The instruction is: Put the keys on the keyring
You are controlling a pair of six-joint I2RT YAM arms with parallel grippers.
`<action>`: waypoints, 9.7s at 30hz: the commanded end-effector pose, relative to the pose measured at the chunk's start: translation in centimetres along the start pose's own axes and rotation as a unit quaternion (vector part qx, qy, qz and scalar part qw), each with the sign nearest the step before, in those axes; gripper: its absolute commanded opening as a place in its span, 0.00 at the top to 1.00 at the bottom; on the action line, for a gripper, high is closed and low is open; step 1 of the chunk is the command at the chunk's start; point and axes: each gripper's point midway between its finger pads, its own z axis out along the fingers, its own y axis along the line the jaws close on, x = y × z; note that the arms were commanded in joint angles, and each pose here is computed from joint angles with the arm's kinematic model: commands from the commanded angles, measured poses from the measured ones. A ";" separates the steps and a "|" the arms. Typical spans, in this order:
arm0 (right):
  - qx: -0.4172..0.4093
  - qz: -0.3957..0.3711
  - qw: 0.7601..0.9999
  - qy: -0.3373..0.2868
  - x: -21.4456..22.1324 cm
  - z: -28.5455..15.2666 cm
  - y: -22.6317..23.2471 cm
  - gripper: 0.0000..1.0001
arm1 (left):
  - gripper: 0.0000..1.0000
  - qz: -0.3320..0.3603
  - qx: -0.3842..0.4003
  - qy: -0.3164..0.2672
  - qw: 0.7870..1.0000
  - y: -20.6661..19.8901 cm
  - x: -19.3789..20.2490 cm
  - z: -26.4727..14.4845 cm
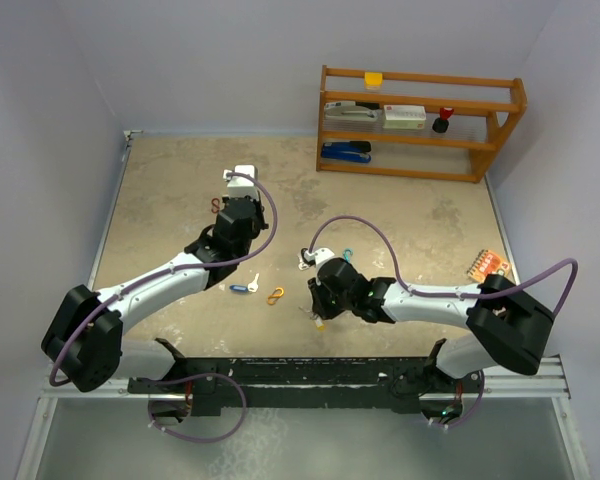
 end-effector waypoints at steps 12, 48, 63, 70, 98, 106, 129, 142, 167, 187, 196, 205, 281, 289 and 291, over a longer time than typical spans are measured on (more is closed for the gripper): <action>0.012 -0.015 0.992 -0.123 -5.2 -3.2 -0.2 1.00 | 1.00 -0.017 0.019 -0.032 0.999 -0.9 -1.8 -0.2; -0.106 0.012 0.931 -0.348 -22.1 -11.5 1.9 1.00 | 1.00 -0.011 0.309 -0.140 0.940 -9.7 -3.2 -6.6; -0.135 0.054 0.924 -0.353 -23.7 -12.4 2.2 1.00 | 1.00 0.035 0.311 -0.143 0.939 -11.1 -2.0 -7.1; -0.131 0.081 0.924 -0.350 -23.7 -12.9 1.3 1.00 | 1.00 0.044 0.313 -0.149 0.937 -11.0 -1.8 -7.3; -0.169 0.107 0.926 -0.319 -22.2 -12.6 1.2 1.00 | 1.00 0.055 0.319 -0.160 0.933 -11.0 -1.9 -8.0; -0.164 0.122 0.931 -0.304 -21.6 -11.8 1.0 1.00 | 1.00 0.053 0.321 -0.167 0.931 -10.9 -2.3 -8.4; -0.151 0.141 0.932 -0.298 -21.8 -11.4 0.2 1.00 | 1.00 0.062 0.336 -0.172 0.924 -11.1 -2.4 -9.2; -0.150 0.151 0.932 -0.294 -21.8 -11.4 -0.5 1.00 | 1.00 0.062 0.348 -0.179 0.918 -11.2 -2.6 -9.7; -0.022 0.135 0.951 -0.277 -18.5 -11.9 -4.9 0.37 | 1.00 0.062 0.156 -0.127 0.978 -6.8 -1.7 -3.9; -0.005 0.095 0.957 -0.274 -14.5 -11.6 -6.0 0.35 | 1.00 0.067 -0.014 0.003 0.998 0.1 4.8 8.0; -0.006 0.092 0.961 -0.259 -13.1 -10.8 -6.2 0.35 | 1.00 0.093 -0.054 0.047 0.993 2.0 6.6 12.0; -0.002 0.091 0.964 -0.249 -12.5 -10.3 -6.4 0.35 | 0.84 0.088 -0.081 0.074 0.990 4.1 7.4 14.8; 0.117 0.115 0.969 -0.186 -10.9 -9.9 -9.5 0.24 | 0.35 0.126 0.117 0.233 0.957 -4.4 20.5 -10.5; 0.117 0.113 0.969 -0.187 -10.9 -10.0 -9.5 0.23 | 0.40 0.131 0.119 0.242 0.954 -4.7 21.1 -10.4; 0.117 0.113 0.969 -0.187 -10.9 -10.0 -9.5 0.23 | 0.42 0.132 0.119 0.244 0.953 -4.8 21.3 -10.4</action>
